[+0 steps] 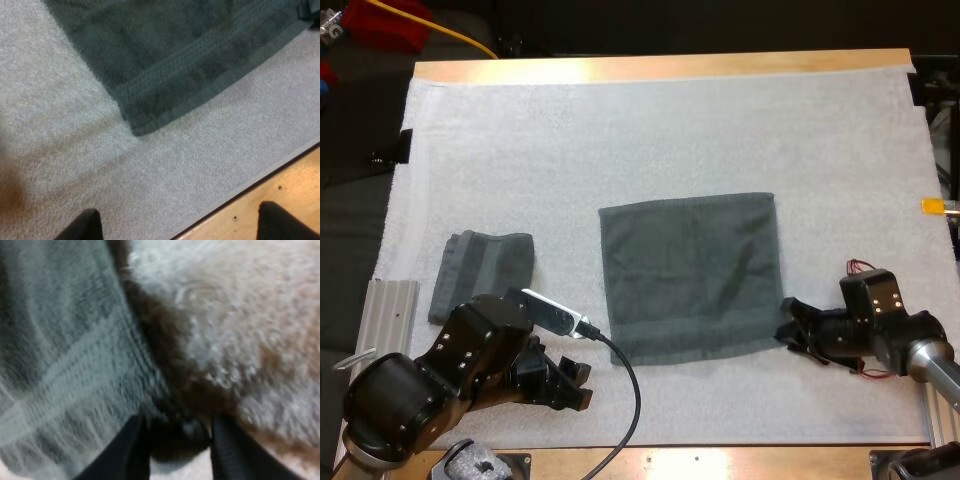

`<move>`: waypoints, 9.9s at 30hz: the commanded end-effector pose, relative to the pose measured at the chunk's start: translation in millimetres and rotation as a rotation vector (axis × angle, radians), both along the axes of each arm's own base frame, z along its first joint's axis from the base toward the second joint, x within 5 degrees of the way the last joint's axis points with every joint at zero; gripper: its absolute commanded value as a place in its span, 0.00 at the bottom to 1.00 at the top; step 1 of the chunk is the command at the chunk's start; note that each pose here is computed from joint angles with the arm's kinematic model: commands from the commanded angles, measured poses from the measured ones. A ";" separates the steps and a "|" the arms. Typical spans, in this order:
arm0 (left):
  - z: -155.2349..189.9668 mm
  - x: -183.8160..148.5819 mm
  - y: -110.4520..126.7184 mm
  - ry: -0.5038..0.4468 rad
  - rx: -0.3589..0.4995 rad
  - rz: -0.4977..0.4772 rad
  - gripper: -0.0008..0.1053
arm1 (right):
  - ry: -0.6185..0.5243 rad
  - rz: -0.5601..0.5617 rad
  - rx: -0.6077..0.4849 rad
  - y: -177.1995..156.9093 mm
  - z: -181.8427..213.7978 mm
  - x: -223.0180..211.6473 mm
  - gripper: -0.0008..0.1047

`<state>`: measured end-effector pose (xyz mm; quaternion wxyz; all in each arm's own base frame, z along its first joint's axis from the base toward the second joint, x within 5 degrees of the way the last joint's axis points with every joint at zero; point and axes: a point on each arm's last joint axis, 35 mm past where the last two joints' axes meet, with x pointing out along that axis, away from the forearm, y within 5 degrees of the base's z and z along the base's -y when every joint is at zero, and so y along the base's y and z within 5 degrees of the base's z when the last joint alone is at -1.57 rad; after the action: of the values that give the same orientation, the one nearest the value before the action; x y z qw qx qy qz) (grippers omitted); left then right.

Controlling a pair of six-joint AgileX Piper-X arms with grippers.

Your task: Pick towel from pile, fold and stack

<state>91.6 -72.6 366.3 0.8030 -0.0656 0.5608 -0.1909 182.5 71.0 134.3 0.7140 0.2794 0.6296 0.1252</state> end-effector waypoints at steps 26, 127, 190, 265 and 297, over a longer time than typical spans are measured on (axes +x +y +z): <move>-58.9 19.0 -18.8 0.090 -0.181 0.161 0.66 | -0.012 0.047 -0.023 -1.6 -2.4 -1.8 0.02; -233.6 95.6 -44.1 0.434 -0.087 0.126 0.35 | -0.022 0.091 0.026 0.1 -0.8 -2.3 0.02; -188.5 142.4 -4.4 0.257 -0.518 0.273 0.03 | -0.166 -0.244 0.388 14.8 30.7 40.0 0.02; -88.6 113.1 6.1 -0.023 -0.490 0.158 0.66 | -0.437 -0.009 0.155 6.8 50.5 24.5 0.67; -81.4 85.5 9.8 0.068 -0.516 0.102 0.66 | -0.406 0.189 0.003 -41.4 75.7 65.4 0.67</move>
<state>177.8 -63.0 281.2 0.7487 -0.3023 0.5208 -0.2771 246.9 29.5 208.5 0.8126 0.1913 0.4994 0.2317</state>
